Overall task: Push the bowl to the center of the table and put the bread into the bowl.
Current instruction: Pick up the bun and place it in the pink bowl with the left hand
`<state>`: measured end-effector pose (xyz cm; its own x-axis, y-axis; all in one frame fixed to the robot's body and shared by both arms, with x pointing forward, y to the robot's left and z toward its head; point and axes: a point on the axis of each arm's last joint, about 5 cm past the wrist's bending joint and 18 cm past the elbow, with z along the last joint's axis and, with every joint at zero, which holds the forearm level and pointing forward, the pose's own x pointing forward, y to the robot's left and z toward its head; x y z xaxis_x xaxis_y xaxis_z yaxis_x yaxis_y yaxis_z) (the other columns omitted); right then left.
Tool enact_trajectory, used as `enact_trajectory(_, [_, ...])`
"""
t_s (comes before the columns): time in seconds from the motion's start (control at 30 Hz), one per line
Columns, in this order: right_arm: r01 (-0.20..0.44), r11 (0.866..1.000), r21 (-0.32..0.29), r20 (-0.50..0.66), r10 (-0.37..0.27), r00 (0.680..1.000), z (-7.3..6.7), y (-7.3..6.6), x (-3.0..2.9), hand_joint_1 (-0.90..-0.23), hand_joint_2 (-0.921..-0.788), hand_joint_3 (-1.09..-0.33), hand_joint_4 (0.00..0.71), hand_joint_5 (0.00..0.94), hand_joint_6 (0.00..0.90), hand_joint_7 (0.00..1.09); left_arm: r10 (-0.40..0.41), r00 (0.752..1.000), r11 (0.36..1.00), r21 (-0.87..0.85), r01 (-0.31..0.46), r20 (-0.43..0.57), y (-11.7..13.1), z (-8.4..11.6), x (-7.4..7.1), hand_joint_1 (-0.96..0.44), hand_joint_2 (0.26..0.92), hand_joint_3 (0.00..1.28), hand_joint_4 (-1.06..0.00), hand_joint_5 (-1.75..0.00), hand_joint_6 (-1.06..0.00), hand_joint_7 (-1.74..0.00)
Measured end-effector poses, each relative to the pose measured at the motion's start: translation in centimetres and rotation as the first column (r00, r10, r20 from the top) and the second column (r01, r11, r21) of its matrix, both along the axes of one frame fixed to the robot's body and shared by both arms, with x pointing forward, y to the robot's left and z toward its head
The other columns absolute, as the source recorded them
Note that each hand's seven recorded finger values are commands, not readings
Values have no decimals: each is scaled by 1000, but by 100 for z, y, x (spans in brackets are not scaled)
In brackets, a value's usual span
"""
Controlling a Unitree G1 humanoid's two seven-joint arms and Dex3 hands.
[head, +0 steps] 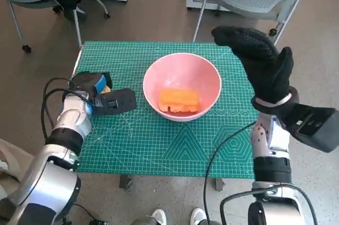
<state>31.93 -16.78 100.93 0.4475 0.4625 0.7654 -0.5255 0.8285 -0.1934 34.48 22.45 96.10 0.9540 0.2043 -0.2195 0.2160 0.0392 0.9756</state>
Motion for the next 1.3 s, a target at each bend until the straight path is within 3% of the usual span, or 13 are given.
enact_trajectory(0.13, [0,1000,1,-5,0,1000,-9,-1,2,-711,-921,-811,27,0,-1,246,-19,999,1000,-10,19,41,10,80,16,4,732,460,-574,-1495,-666,-1031])
enact_trajectory(0.23, [0,1000,1,-8,0,1000,-14,1,4,-711,-921,-812,27,0,-1,246,-33,996,999,-18,34,83,17,153,26,3,775,360,-611,-1446,-687,-971])
enact_trajectory(0.27, [0,1000,1,-9,0,1000,-16,1,4,-711,-921,-812,27,0,-1,246,-37,995,999,-21,40,98,17,181,29,3,758,391,-613,-1450,-685,-983])
enact_trajectory(0.33, [0,1000,1,-10,0,1000,-18,2,5,-711,-921,-812,26,0,-1,245,-41,991,998,-33,46,128,14,237,35,3,667,592,-595,-1522,-613,-1115])
enact_trajectory(0.4, [-1,1000,2,-11,1,1000,-20,4,6,-711,-921,-812,26,0,-1,245,-42,986,998,-42,49,160,5,305,43,3,643,637,-590,-1542,-614,-1120])
enact_trajectory(0.43, [-2,1000,2,-11,2,1000,-20,8,7,-711,-921,-812,26,0,-1,245,-42,984,998,-46,50,175,2,341,45,3,664,597,-591,-1528,-620,-1103])
enact_trajectory(0.53, [-3,1000,3,-10,3,1000,-18,11,8,-711,-921,-812,26,0,-1,245,-48,974,996,-66,64,222,-20,455,39,0,783,310,-675,-1324,-686,-1031])
enact_trajectory(0.6, [-3,1000,4,-9,3,1000,-16,11,9,-711,-921,-812,26,0,-1,245,-59,965,994,-77,81,254,-39,528,21,0,822,219,-708,-1248,-690,-1037])
enact_trajectory(0.8, [-4,1000,6,-5,4,1000,-4,15,12,-711,-921,-814,26,0,-1,244,-103,934,984,-103,146,341,-120,704,-77,1,861,112,-758,-1208,-731,-950])
enact_trajectory(0.97, [-6,1000,7,-1,6,1000,6,19,15,-711,-921,-814,25,0,-1,242,-140,899,971,-120,207,414,-213,829,-189,2,865,84,-781,-1180,-758,-915])
enact_trajectory(1.07, [-8,1000,8,2,8,1000,13,22,17,-711,-921,-814,25,0,-1,241,-164,874,962,-123,245,458,-272,900,-265,2,862,79,-804,-1084,-743,-1002])
enact_trajectory(1.3, [-16,1000,6,0,16,1000,5,22,23,-710,-921,-814,25,0,-1,239,-245,774,922,-106,371,584,-473,1078,-475,3,881,43,-814,-997,-726,-1094])
